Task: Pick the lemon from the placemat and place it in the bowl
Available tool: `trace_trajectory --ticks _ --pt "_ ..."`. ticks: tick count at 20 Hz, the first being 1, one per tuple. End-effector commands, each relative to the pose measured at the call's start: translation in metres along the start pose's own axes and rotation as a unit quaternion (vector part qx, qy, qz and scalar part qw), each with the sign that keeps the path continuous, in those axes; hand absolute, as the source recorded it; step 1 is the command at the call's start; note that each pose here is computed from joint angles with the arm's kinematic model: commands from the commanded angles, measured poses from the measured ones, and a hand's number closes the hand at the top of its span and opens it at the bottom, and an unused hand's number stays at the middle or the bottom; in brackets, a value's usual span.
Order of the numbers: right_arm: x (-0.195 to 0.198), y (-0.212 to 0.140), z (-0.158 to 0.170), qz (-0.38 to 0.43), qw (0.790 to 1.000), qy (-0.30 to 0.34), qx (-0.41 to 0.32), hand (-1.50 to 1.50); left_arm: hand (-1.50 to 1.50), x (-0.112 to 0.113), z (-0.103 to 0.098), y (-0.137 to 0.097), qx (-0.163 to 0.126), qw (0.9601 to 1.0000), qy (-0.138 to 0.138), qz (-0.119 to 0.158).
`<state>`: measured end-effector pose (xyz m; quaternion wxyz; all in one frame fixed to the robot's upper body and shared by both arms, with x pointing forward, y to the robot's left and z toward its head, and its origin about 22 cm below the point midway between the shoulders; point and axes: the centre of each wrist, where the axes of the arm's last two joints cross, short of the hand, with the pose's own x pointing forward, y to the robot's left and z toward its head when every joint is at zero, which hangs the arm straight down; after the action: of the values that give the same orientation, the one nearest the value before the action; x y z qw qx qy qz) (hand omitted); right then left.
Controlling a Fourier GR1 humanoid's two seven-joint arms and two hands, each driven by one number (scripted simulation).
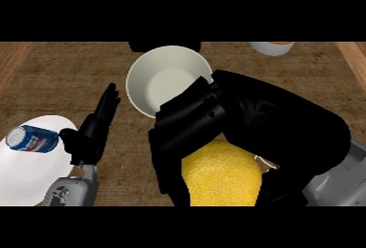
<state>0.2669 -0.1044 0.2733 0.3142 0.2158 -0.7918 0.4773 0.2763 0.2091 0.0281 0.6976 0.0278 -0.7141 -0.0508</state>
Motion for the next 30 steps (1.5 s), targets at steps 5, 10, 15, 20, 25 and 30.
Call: trace_trajectory --ticks 5,10,15,20,25,30 --pt "-0.021 -0.008 -0.051 0.139 0.989 0.047 -0.01 1.5 0.0 0.007 -0.005 0.011 -0.007 1.0 -0.001 0.003" --pt "-0.073 -0.005 -0.057 0.201 0.977 0.063 -0.015 1.5 0.0 -0.001 0.001 0.008 -0.01 0.9999 0.0 -0.01" --pt "-0.14 0.011 -0.06 0.208 0.973 0.101 -0.023 1.5 0.0 0.002 0.002 0.01 -0.014 0.9998 -0.014 -0.008" --pt "-0.18 0.007 -0.062 0.226 0.967 0.111 -0.037 1.5 0.0 -0.013 0.011 0.0 -0.01 0.9999 -0.008 -0.004" --pt "-0.217 0.019 -0.052 0.213 0.967 0.138 0.011 1.5 0.0 -0.004 0.003 0.001 -0.004 0.9999 -0.012 -0.007" --pt "-0.229 0.003 -0.046 0.129 0.972 0.186 0.063 -1.5 0.0 0.002 -0.01 -0.003 -0.028 0.9996 -0.009 -0.003"
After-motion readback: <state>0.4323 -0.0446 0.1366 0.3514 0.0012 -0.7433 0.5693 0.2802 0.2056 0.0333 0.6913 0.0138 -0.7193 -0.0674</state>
